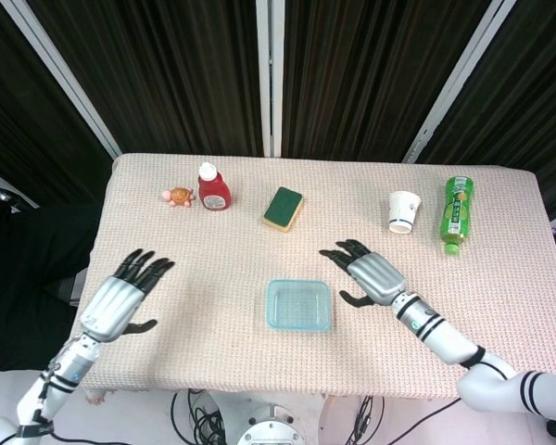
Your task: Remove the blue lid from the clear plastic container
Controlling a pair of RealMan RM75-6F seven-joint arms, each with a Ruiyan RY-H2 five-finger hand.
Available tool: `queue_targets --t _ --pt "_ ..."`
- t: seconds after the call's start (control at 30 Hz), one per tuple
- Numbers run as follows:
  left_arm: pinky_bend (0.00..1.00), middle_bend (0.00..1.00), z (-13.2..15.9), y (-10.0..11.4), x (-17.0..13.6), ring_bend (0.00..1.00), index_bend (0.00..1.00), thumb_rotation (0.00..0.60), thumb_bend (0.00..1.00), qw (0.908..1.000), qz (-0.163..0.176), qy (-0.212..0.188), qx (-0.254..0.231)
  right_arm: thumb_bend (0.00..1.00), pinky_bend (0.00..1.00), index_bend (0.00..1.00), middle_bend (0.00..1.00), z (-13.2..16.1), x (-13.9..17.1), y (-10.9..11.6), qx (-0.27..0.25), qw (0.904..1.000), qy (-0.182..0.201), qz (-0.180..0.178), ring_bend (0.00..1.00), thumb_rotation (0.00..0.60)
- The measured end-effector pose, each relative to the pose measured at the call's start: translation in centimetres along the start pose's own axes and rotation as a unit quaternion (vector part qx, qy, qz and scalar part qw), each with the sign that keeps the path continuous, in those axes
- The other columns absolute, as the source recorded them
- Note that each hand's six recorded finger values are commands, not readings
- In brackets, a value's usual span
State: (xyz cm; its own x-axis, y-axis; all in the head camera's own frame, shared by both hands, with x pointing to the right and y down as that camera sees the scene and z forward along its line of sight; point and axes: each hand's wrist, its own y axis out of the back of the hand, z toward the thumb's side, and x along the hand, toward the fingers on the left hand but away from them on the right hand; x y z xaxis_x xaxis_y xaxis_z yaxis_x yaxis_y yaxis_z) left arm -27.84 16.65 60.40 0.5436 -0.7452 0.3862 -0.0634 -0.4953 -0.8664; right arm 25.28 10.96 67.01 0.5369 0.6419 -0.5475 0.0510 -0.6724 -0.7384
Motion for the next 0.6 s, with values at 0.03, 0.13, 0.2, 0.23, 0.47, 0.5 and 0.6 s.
queue_targets --t 0.03,0.13,0.2,0.23,0.47,0.5,0.6 --pt "0.00 0.08 0.6 -0.1 0.5 0.00 0.06 0.600 0.00 0.9999 -0.003 -0.011 -0.003 0.22 0.00 0.00 0.02 -0.4 0.6 0.4 0.004 0.9998 -0.005 -0.016 0.00 0.600" --pt "0.00 0.07 3.9 -0.7 2.8 0.00 0.06 0.600 0.00 0.9974 -0.021 -0.067 -0.014 0.19 0.00 0.00 0.00 -2.0 3.0 1.6 0.012 0.9973 -0.029 -0.067 0.00 0.600" --pt "0.00 0.07 6.5 -1.2 4.5 0.00 0.06 0.600 0.00 0.9939 -0.032 -0.105 -0.013 0.17 0.00 0.00 0.00 -3.2 5.0 2.4 0.014 0.9940 -0.049 -0.097 0.00 0.600" --pt "0.00 0.07 7.6 -1.4 5.2 0.00 0.06 0.600 0.00 0.9920 -0.035 -0.121 -0.012 0.17 0.00 0.00 0.00 -3.7 5.8 2.7 0.014 0.9924 -0.058 -0.108 0.00 0.600" --pt "0.00 0.05 15.6 -3.2 10.6 0.00 0.04 0.600 0.00 0.9761 -0.059 -0.209 -0.006 0.16 0.00 0.00 0.00 -6.3 10.4 3.9 0.011 0.9834 -0.104 -0.149 0.00 0.600" --pt "0.00 0.04 16.4 -3.7 11.5 0.00 0.04 0.600 0.00 0.9746 -0.064 -0.215 0.000 0.16 0.00 0.00 0.00 -6.5 10.9 3.9 0.010 0.9826 -0.108 -0.151 0.00 0.600" --pt "0.00 0.04 17.7 -5.1 13.2 0.00 0.04 0.600 0.00 0.9728 -0.080 -0.217 0.011 0.16 0.00 0.00 0.00 -7.0 11.6 3.9 0.007 0.9811 -0.115 -0.155 0.00 0.600"
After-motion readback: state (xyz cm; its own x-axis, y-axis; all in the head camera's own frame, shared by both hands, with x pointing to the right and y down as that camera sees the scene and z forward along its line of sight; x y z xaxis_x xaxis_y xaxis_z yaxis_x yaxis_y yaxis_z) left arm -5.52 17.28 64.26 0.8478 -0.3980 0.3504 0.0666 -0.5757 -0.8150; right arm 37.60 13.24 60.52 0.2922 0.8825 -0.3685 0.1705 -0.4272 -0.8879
